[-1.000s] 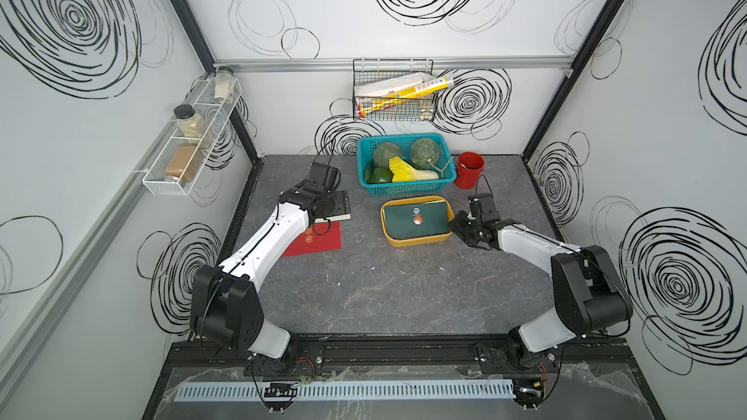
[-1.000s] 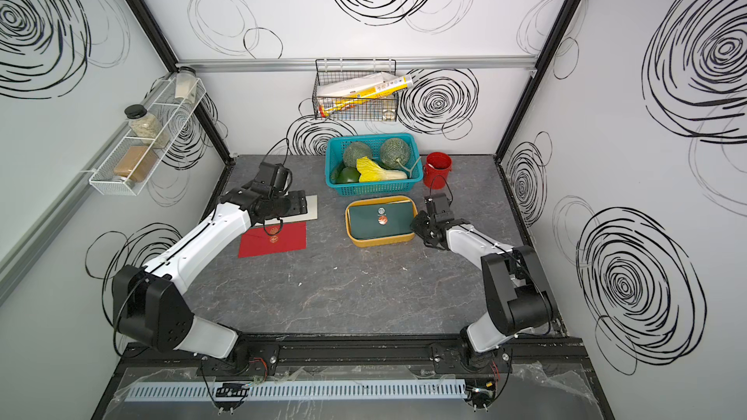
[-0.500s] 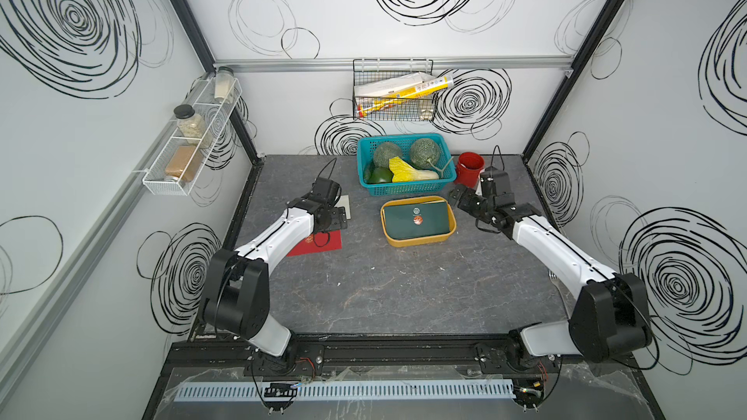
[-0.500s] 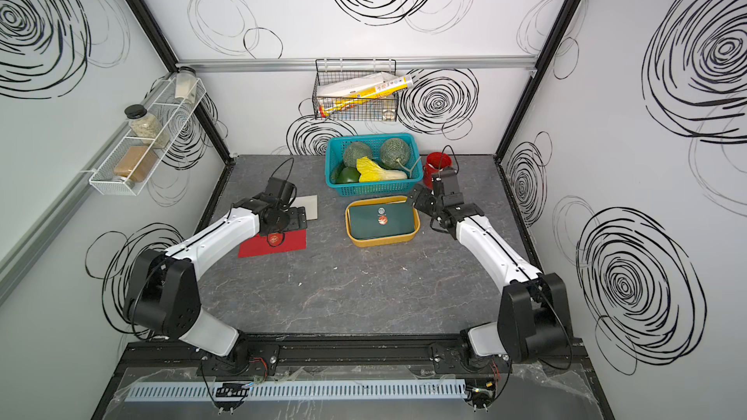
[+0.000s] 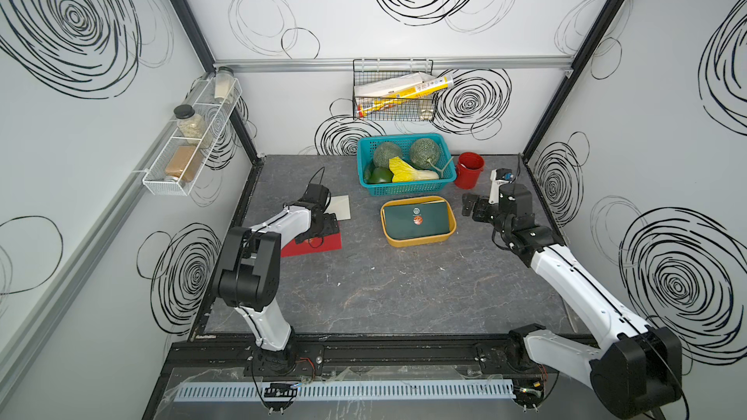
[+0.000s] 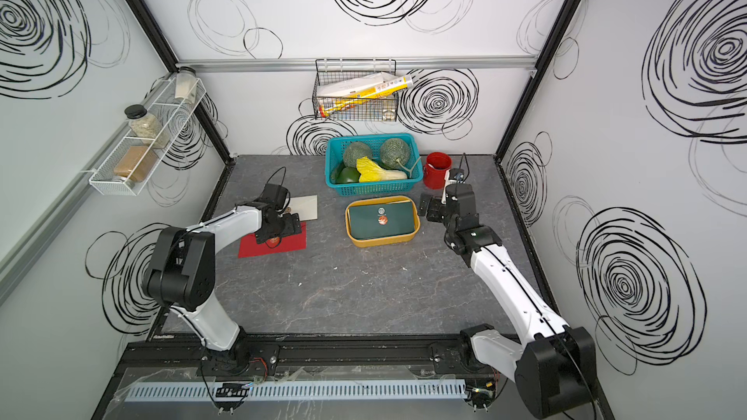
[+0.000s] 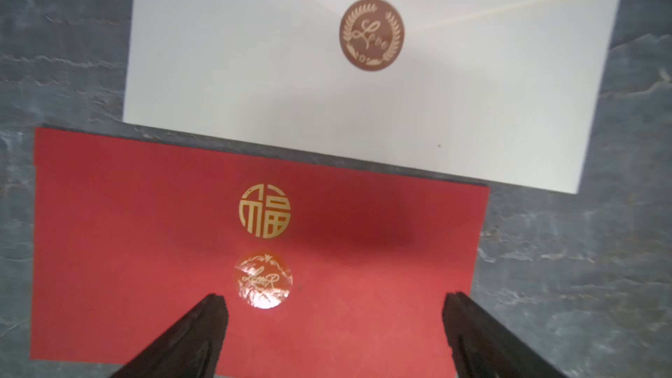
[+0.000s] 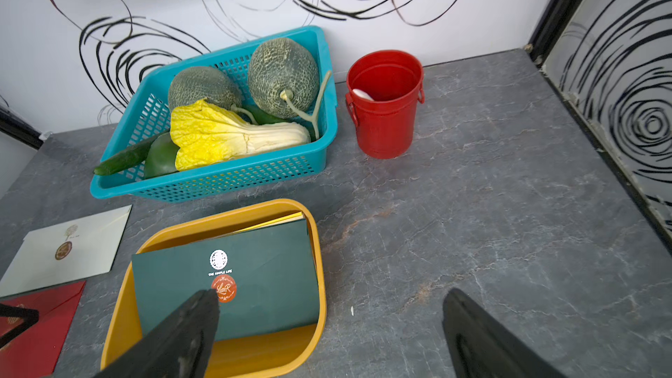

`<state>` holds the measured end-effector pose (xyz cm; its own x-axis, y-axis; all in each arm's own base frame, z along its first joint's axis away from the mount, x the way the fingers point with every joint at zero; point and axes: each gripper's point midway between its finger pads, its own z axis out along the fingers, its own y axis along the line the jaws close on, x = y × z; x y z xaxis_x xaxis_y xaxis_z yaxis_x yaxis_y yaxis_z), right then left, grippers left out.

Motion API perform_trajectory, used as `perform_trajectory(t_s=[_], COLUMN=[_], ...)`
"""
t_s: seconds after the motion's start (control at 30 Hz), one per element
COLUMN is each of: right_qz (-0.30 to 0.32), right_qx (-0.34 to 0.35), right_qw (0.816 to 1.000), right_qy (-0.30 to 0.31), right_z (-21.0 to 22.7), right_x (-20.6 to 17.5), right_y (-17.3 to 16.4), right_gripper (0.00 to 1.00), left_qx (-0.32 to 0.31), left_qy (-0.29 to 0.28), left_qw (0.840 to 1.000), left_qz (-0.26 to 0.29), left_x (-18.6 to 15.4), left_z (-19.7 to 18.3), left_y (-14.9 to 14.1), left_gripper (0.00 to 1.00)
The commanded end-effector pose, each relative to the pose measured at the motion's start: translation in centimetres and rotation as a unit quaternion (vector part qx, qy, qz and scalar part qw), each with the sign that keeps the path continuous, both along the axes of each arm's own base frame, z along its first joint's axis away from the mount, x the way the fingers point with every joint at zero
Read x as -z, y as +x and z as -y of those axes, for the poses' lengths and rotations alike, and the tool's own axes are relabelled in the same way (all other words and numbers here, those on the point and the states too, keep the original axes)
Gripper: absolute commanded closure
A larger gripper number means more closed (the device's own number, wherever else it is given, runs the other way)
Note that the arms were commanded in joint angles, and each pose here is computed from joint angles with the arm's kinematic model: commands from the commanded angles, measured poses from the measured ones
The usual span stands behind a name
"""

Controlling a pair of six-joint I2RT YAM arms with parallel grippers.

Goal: Put the sealed envelopes into the storage box
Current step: Pick up the envelope from the center of the board.

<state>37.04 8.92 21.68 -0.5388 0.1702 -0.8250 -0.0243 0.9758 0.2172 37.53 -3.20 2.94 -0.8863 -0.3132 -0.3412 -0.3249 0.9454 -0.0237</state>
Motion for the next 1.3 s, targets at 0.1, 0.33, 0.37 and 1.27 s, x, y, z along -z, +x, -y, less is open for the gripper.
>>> perform_trajectory(t_s=[0.1, 0.33, 0.37, 1.27], right_qz=[-0.044, -0.065, -0.068, -0.228], right_qx=[-0.052, -0.074, -0.075, -0.169], right_qw=[0.998, 0.995, 0.995, 0.958], right_qy=[0.018, -0.006, -0.005, 0.034], right_z=[-2.2, -3.5, -3.5, -10.8], right_x=[2.2, 1.8, 1.7, 9.5], right_y=[-0.9, -3.0, -3.4, -13.9], right_gripper=[0.0, 0.0, 0.0, 0.0], left_qx=[0.026, 0.045, 0.044, 0.069], left_qy=[-0.008, -0.025, -0.031, -0.164], left_qw=[1.0, 0.997, 0.997, 0.984], left_qz=[0.0, -0.049, -0.052, 0.024], left_x=[1.6, 5.0, 5.2, -4.6], left_z=[1.0, 3.4, 3.8, 16.3], left_y=[0.3, -3.0, -3.4, -15.1], left_gripper=[0.01, 0.01, 0.01, 0.01])
